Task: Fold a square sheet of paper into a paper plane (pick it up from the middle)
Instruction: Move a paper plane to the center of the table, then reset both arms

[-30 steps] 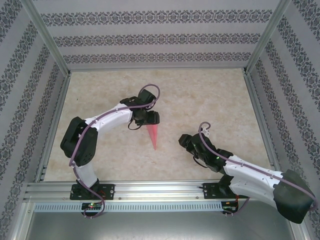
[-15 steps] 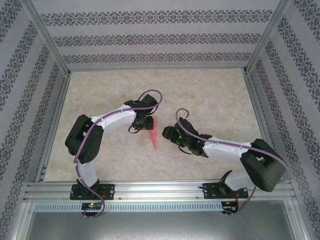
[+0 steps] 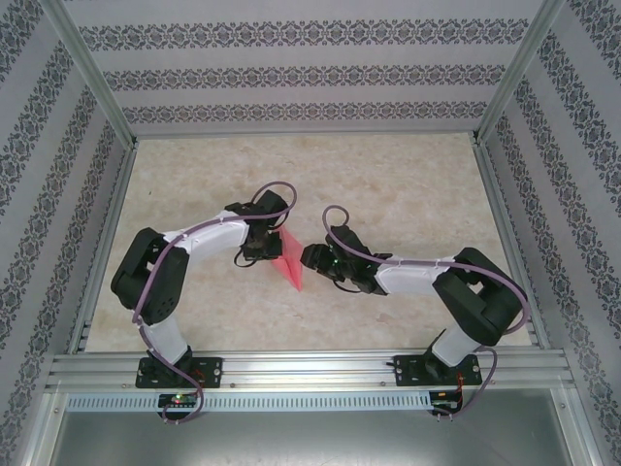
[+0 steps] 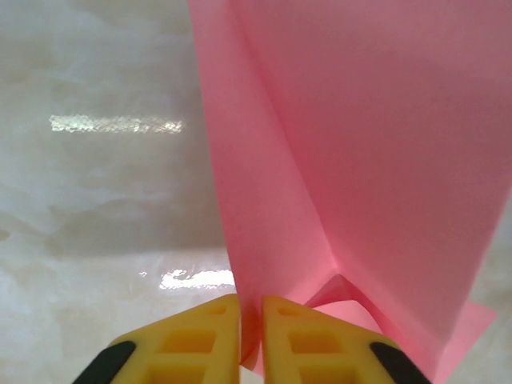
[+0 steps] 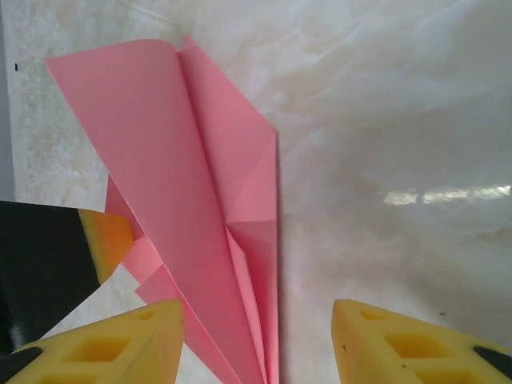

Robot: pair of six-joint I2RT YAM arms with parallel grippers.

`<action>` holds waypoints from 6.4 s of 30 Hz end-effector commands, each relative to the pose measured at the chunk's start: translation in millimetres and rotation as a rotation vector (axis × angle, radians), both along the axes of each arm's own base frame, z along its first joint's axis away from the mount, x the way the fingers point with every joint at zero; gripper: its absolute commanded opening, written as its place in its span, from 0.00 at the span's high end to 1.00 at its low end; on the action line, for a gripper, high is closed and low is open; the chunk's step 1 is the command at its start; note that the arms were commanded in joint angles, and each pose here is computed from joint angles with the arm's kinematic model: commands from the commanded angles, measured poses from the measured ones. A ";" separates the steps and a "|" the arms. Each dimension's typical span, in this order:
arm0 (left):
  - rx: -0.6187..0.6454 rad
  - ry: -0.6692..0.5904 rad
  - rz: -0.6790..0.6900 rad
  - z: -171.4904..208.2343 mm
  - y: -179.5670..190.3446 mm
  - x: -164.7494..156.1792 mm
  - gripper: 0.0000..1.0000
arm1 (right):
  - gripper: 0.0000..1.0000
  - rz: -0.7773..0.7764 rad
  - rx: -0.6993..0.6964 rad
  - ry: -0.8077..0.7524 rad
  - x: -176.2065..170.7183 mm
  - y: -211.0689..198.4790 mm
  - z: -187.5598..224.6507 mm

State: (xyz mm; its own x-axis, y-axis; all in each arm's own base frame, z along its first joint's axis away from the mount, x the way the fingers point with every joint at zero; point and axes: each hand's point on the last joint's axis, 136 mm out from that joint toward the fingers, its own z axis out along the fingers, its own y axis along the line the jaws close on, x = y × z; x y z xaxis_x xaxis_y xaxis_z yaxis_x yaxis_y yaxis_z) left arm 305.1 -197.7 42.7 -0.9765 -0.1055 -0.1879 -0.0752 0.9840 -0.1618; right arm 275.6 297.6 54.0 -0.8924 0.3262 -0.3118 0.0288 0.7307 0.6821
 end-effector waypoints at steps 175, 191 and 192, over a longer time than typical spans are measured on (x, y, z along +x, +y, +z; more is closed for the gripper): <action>0.476 -0.870 0.357 126.7 213.0 43.0 0.00 | 0.02 -0.443 -0.779 -0.857 122.9 -321.9 78.8; 0.351 -0.963 0.127 77.3 200.5 98.2 0.00 | 0.02 -0.423 -0.801 -0.799 124.4 -322.8 73.0; 0.325 -0.948 0.132 75.3 203.9 101.4 0.01 | 0.02 -0.423 -0.801 -0.801 124.5 -322.8 73.7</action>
State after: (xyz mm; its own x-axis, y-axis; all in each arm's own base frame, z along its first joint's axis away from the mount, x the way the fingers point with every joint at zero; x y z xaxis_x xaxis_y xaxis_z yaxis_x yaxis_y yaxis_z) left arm 387.3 8.6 96.0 -0.4747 -0.0051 -0.8802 -0.2310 0.9656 0.1189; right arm 394.6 -29.5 106.6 -0.2933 -0.0001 -0.9560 0.1554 0.9867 -0.0478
